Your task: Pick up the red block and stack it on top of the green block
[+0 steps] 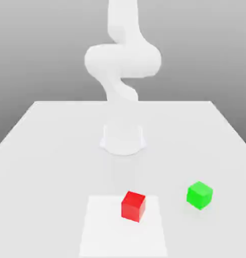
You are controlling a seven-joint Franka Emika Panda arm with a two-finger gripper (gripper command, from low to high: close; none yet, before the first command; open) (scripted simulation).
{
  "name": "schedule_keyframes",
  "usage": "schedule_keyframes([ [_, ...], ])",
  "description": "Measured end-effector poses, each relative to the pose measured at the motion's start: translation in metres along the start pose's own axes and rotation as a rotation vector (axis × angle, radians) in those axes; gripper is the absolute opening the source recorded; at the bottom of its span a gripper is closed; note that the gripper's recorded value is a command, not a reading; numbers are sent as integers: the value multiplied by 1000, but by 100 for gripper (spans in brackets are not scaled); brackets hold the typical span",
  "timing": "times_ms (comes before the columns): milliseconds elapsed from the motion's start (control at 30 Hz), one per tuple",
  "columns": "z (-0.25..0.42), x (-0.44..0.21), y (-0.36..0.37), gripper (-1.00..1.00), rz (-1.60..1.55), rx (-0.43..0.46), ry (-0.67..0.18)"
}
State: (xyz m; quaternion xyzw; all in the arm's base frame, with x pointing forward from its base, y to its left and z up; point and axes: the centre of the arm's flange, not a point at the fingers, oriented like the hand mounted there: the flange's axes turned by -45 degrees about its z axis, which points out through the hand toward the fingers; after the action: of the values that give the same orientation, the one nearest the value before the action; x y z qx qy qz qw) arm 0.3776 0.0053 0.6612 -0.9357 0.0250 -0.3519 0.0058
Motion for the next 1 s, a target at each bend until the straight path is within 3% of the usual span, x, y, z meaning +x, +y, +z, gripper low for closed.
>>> schedule_keyframes([
  [333,227,-120,-10,0,175,-66,-372],
  [600,330,-285,-10,0,320,-146,-673],
  [833,379,-341,-8,0,338,-157,-705],
  [867,383,-346,-8,-100,337,-157,-705],
  [1000,383,-345,-8,-100,337,-156,-704],
])
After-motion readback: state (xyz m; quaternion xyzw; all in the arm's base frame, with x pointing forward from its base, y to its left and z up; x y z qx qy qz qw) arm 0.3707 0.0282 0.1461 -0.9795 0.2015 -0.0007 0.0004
